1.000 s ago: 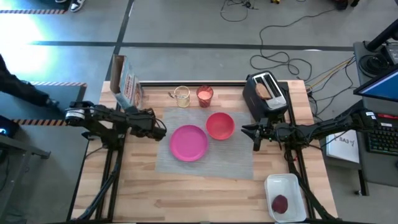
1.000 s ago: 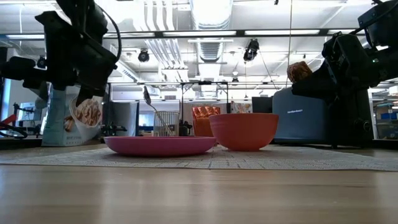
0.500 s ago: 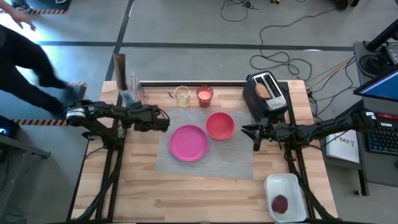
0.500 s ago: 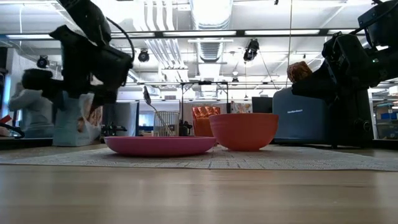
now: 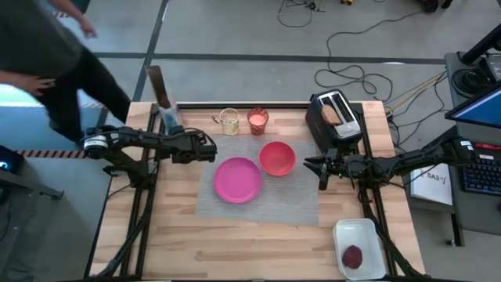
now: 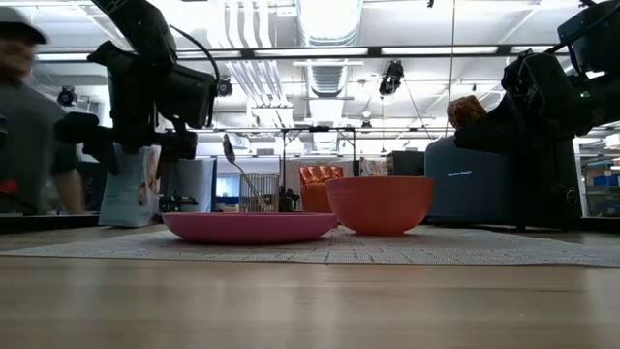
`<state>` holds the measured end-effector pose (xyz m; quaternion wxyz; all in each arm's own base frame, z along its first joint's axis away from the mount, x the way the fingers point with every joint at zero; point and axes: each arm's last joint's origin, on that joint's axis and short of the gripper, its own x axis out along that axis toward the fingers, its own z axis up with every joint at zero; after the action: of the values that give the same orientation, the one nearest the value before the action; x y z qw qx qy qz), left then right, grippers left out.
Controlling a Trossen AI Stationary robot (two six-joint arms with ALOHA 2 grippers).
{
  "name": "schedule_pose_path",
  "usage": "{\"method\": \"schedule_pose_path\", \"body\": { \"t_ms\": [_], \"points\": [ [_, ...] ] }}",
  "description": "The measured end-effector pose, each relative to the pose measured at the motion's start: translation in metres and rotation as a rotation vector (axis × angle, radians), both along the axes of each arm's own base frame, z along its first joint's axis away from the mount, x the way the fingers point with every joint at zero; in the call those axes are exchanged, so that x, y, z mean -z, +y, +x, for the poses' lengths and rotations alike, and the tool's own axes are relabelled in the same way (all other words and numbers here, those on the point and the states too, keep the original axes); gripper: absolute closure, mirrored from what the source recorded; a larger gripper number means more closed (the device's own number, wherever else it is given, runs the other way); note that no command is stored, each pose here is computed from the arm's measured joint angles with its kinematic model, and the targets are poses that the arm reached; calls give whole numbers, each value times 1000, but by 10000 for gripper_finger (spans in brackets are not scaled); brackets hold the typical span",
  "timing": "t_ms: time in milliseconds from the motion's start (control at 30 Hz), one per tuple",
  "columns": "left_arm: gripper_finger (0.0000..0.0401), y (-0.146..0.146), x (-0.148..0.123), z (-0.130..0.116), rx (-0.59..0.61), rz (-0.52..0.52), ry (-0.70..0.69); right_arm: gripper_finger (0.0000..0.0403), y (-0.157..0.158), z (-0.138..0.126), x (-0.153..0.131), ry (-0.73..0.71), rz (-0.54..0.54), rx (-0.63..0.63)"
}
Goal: Arrange a breakfast setting
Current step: Pour the cereal from the cereal box into the red bowl
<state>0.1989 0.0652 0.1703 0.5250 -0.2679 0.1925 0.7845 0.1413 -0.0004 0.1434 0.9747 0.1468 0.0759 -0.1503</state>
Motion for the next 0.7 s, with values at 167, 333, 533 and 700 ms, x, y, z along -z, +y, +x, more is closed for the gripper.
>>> {"method": "schedule_pose_path", "body": {
  "t_ms": [167,333,533,700],
  "points": [
    [113,-5,0,-1,-1,-26,-1,316,0,0,0,0,0,1],
    [113,-15,-7,1,22,-47,28,316,0,0,0,1,0,0],
    [113,-23,-19,-4,-7,-65,93,316,0,0,0,0,0,0],
    [113,-22,-11,-6,-22,-76,143,316,0,0,0,0,0,0]
  ]
}}
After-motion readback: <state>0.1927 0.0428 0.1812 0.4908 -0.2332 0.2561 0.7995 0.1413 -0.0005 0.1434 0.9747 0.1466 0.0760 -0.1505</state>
